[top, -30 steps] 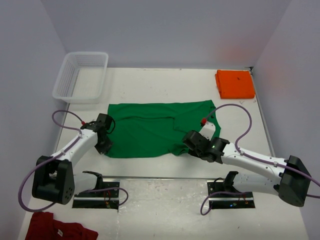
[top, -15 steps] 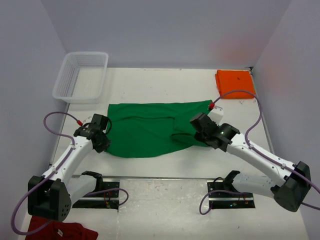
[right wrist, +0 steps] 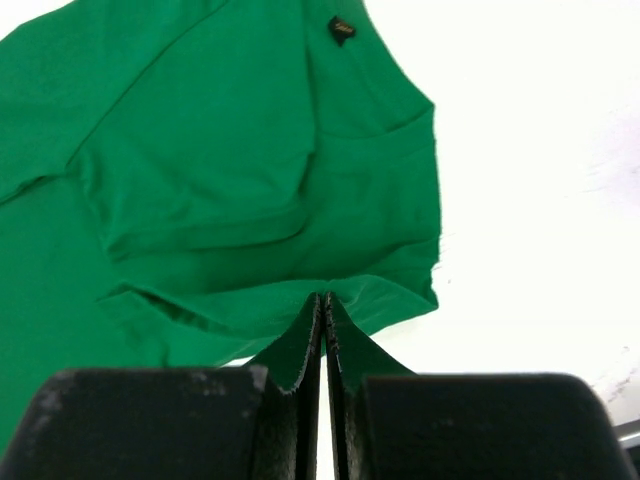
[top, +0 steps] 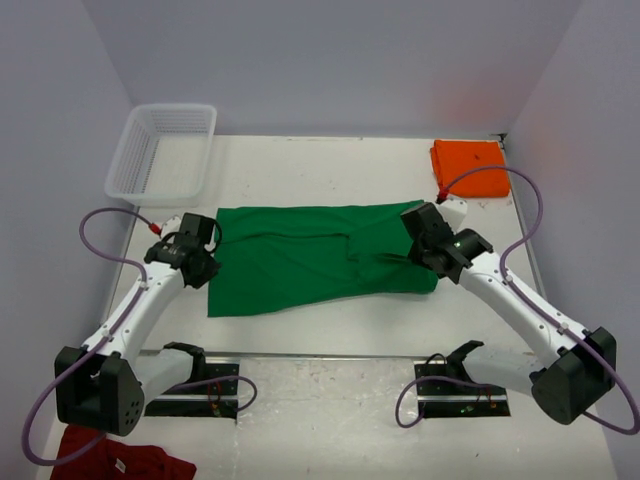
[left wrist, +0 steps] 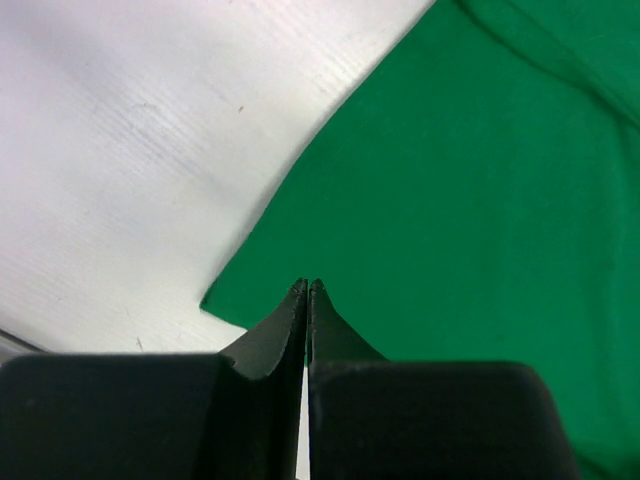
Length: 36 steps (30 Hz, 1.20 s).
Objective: Fold and stack the t-shirts
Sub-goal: Fold the other side of the tshirt into a rectangle
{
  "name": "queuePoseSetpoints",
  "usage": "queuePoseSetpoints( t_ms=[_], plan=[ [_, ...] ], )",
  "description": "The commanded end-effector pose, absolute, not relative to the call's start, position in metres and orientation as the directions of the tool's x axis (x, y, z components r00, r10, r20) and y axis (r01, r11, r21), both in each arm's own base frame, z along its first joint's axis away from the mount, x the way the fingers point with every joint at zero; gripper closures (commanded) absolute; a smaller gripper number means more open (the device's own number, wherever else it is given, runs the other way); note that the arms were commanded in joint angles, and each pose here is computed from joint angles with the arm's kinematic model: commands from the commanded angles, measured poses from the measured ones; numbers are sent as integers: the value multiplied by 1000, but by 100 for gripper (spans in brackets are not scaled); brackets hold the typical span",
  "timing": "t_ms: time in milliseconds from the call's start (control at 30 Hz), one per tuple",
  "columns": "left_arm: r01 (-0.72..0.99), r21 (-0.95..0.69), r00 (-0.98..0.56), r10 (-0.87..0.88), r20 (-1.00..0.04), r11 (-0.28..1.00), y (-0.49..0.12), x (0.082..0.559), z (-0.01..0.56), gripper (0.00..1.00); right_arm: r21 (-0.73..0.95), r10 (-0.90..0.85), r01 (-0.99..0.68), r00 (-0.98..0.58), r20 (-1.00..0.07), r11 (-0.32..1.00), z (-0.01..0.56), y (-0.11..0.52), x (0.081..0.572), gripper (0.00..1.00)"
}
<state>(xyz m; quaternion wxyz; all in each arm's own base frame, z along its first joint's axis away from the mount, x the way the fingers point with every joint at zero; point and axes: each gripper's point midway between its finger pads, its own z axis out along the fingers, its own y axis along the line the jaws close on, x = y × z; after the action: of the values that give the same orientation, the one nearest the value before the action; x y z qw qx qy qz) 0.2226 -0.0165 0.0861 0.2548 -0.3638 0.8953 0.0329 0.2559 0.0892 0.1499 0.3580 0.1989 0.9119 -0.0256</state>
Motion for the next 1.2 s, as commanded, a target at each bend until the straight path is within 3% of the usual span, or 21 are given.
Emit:
queuePoseSetpoints(
  t_ms=[0,167,300,433,533,567,600,767,967,1167],
  plan=[
    [-663,-164,-555,-626,-548,731,-12,250,106,100,93,332,378,-640,-693,921,169,80,264,100],
    [-647,-165,-556,-609,-565,744,-13,264,109,100,81,329,387,-634,-700,919,174,71,270,100],
    [-650,-91,-615,-592,-520,755,-10,242,85,100,101,328,362,-649,-687,927,172,77,271,100],
    [-666,-22,-652,-596,-468,746,-5,215,66,83,140,339,336,-663,-667,931,163,87,270,100],
    [-636,-26,-703,-593,-392,771,-16,204,53,58,161,343,320,-675,-653,934,154,93,269,100],
    [-629,-28,-718,-594,-363,777,-20,199,50,45,160,343,319,-680,-648,934,151,93,268,100],
    [-629,-26,-726,-599,-338,777,-23,195,48,43,167,343,312,-678,-650,935,151,95,270,100],
    [-652,-14,-721,-626,-298,758,-27,185,37,46,184,342,297,-674,-654,937,150,97,269,100],
    [-663,-30,-713,-644,-277,748,-36,180,27,65,195,336,279,-672,-660,940,152,98,267,100],
    [-634,10,-749,-610,-258,774,-37,181,22,64,195,335,278,-663,-669,941,155,95,265,100]
  ],
)
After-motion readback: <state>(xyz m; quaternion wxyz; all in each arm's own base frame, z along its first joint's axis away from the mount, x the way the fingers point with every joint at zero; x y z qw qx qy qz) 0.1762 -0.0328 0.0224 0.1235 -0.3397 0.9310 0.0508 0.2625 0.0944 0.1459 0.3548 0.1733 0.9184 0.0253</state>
